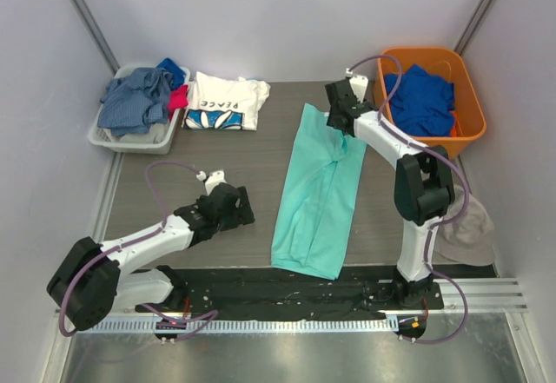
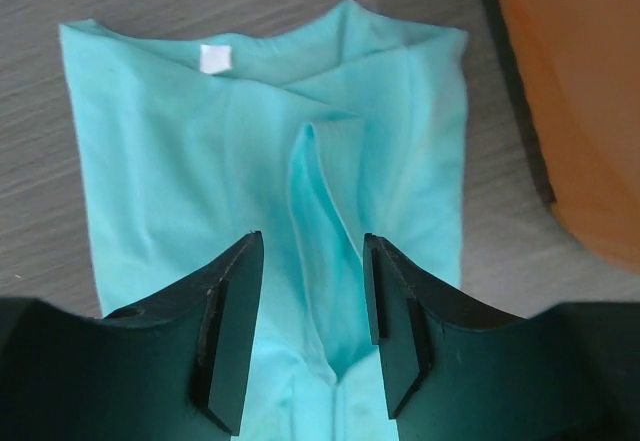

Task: Fold and stack the t-shirts
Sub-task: Fold the tshirt

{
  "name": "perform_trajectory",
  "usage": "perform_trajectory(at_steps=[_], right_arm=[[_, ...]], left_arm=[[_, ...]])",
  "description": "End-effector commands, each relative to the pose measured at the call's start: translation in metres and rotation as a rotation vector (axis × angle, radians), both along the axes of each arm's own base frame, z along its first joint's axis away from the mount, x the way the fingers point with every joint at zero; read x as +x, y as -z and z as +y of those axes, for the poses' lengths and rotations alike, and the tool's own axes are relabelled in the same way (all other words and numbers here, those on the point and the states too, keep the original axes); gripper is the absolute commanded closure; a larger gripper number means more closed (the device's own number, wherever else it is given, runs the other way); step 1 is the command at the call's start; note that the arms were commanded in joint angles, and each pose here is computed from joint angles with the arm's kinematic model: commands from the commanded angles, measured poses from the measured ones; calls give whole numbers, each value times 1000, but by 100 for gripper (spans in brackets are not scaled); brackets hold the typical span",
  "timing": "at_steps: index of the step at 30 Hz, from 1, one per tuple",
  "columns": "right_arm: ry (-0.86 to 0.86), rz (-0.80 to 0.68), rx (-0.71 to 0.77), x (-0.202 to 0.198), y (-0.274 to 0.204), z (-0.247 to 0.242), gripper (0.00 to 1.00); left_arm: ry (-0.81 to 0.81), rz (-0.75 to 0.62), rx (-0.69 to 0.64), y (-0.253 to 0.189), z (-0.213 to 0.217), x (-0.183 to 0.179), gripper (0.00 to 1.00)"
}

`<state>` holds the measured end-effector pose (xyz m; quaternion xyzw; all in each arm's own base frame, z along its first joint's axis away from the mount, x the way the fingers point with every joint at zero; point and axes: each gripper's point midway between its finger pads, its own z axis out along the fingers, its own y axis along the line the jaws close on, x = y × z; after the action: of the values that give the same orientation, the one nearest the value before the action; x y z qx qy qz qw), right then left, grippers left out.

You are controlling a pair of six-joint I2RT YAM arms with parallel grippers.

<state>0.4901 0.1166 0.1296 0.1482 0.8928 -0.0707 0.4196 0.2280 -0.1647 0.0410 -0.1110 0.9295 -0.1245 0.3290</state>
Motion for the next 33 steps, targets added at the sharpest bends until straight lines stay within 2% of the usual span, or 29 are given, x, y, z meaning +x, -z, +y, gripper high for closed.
perform_trajectory(at_steps=[1,6,9,14,17,26,33], right_arm=[[-121,-21,49,39,8,24,48],[-313,30,149,52,28,65,47],[-324,58,165,50,43,69,47],[-243,75,135,46,53,51,47],[-155,83,62,37,54,25,47],[34,73,-108,11,26,-28,46],[18,7,-53,-1,2,-27,46]], left_arm=[[-15,-29,15,-8,3,5,0],[-19,-27,23,-8,4,6,0],[-21,-23,24,-7,3,6,0],[-21,-20,24,-6,3,7,0],[-20,-18,25,-4,3,6,0],[-19,-15,5,-4,0,5,0],[-21,-30,-10,-10,1,4,0]])
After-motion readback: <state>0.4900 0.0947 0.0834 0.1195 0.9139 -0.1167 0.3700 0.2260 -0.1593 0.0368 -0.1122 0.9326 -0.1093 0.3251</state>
